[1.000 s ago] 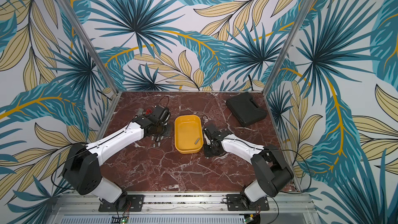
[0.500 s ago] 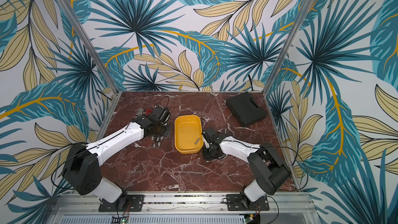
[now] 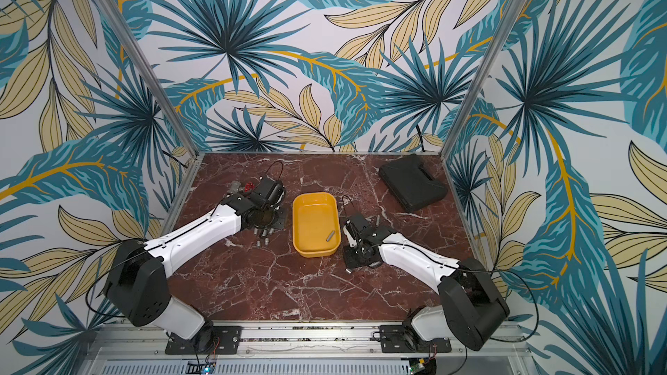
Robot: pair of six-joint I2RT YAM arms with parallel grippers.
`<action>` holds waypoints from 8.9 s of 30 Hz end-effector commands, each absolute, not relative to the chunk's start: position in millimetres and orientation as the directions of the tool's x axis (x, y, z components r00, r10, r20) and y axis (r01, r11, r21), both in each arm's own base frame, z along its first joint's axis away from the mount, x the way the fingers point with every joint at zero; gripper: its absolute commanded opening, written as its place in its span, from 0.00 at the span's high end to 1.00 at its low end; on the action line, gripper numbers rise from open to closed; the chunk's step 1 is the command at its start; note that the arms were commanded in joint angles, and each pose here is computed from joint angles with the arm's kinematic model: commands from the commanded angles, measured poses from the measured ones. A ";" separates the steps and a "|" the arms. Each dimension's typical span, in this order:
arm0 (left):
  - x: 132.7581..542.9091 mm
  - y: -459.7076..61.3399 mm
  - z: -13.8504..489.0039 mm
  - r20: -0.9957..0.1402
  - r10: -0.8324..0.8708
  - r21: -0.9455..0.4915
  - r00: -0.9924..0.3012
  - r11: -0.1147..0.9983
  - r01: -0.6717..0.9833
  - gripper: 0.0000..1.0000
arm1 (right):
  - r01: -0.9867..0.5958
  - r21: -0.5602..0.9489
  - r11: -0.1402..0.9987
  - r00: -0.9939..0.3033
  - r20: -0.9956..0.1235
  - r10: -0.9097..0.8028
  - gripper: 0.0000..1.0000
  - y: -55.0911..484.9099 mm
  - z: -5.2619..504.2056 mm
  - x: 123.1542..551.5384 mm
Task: Take out the socket from the storage box
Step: Pick up the socket head at the center of the board, then place the socket head at the center of the board, then pick up the socket head from the storage box, then place the socket head at the center of the board, then adjust the storage box at the center of the board.
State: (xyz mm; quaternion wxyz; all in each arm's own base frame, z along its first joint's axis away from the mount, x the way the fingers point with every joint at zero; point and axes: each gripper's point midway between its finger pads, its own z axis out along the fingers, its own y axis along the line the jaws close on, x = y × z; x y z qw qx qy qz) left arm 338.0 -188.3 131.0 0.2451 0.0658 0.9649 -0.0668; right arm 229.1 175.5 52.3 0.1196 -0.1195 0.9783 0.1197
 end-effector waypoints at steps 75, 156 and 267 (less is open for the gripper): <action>346.5 -283.0 123.8 -0.451 0.281 -0.196 -0.847 0.895 0.401 0.60 | 0.031 0.106 0.994 -0.947 -0.316 0.063 0.69 143.3 72.8 310.2; 332.4 -92.1 63.0 -0.293 -0.068 -0.016 -0.954 0.998 -0.066 0.84 | 0.131 0.217 0.967 -0.925 -0.325 0.198 0.67 110.5 83.8 306.5; 337.7 -126.5 81.4 -0.354 -0.052 -0.138 -0.934 0.990 -0.003 0.70 | -0.046 0.314 0.948 -0.986 0.139 -0.094 1.00 218.1 92.0 262.1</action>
